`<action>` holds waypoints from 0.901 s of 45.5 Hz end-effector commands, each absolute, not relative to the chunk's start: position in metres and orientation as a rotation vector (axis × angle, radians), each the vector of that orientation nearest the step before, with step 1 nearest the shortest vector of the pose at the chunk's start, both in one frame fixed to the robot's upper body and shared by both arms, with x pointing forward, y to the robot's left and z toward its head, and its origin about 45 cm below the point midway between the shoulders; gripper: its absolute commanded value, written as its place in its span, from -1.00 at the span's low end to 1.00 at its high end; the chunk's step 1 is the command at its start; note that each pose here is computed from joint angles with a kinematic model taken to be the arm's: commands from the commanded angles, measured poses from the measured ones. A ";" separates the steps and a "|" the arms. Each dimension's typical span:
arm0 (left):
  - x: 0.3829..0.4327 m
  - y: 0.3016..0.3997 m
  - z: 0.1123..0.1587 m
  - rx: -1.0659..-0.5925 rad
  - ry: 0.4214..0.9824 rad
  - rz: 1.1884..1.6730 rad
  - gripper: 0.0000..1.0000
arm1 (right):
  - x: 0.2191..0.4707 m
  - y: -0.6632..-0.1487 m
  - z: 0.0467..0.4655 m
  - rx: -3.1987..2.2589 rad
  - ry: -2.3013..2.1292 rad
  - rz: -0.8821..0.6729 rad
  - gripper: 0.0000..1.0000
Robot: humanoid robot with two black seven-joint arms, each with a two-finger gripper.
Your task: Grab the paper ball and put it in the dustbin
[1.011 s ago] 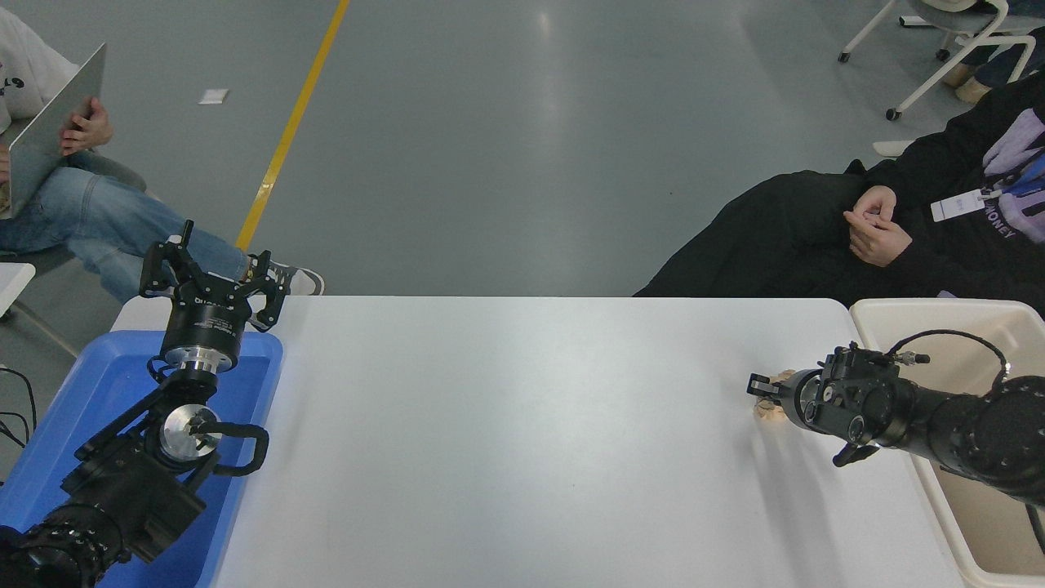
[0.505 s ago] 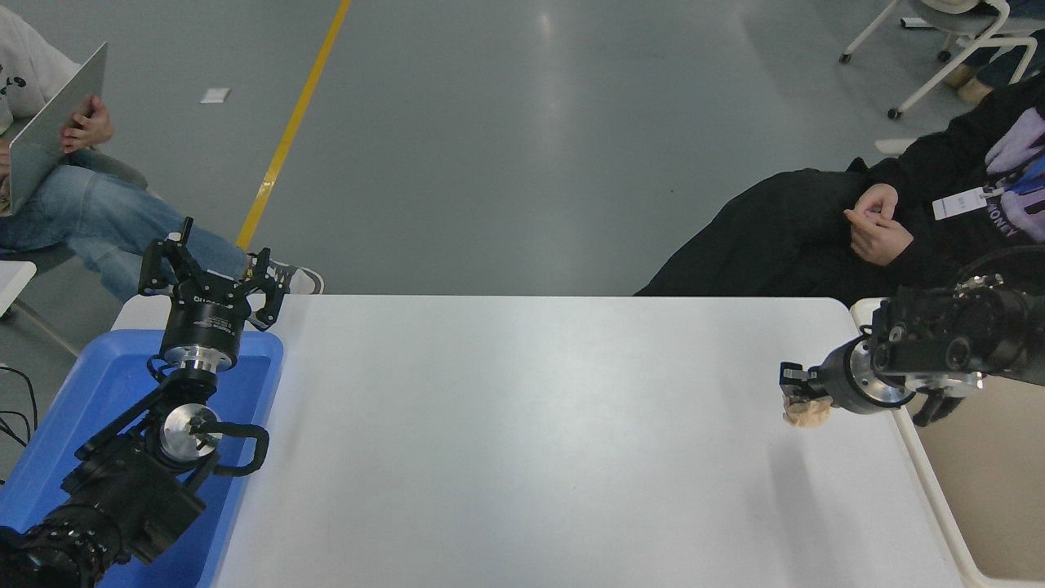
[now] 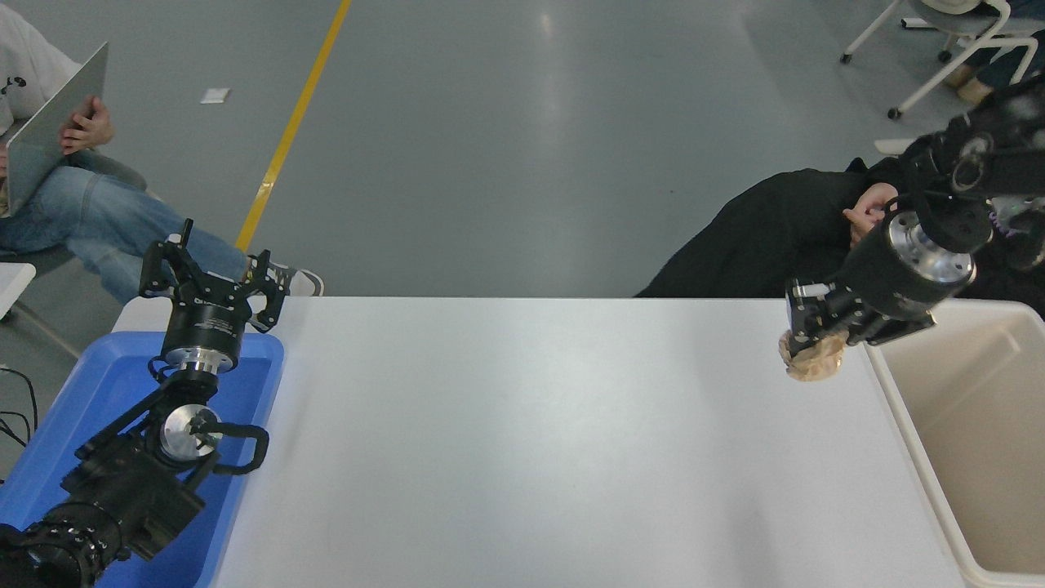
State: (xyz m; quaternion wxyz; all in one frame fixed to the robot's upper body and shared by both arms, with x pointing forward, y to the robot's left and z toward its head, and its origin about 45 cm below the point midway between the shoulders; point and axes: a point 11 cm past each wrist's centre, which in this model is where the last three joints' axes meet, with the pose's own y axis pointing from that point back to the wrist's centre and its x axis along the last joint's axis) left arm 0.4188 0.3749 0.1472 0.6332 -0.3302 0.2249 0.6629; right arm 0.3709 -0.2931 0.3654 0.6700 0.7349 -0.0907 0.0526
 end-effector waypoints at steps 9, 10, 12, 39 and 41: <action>0.4188 0.3752 0.1471 -0.754 0.514 1.517 0.98 | 0.368 -0.287 0.420 1.669 -0.258 0.212 -1.00; 0.4189 0.3748 0.1473 -0.755 0.514 1.516 0.98 | 0.368 -0.287 0.420 1.669 -0.258 0.212 -1.00; 0.4184 0.3750 0.1467 -0.754 0.515 1.517 0.98 | 0.368 -0.287 0.420 1.669 -0.259 0.211 -1.00; 0.4185 0.3743 0.1464 -0.756 0.517 1.516 0.98 | 0.308 -0.472 0.354 1.406 -0.527 -0.219 -1.00; 0.4185 0.3743 0.1464 -0.756 0.517 1.516 0.98 | 0.301 -0.489 0.336 1.386 -0.587 -0.231 -1.00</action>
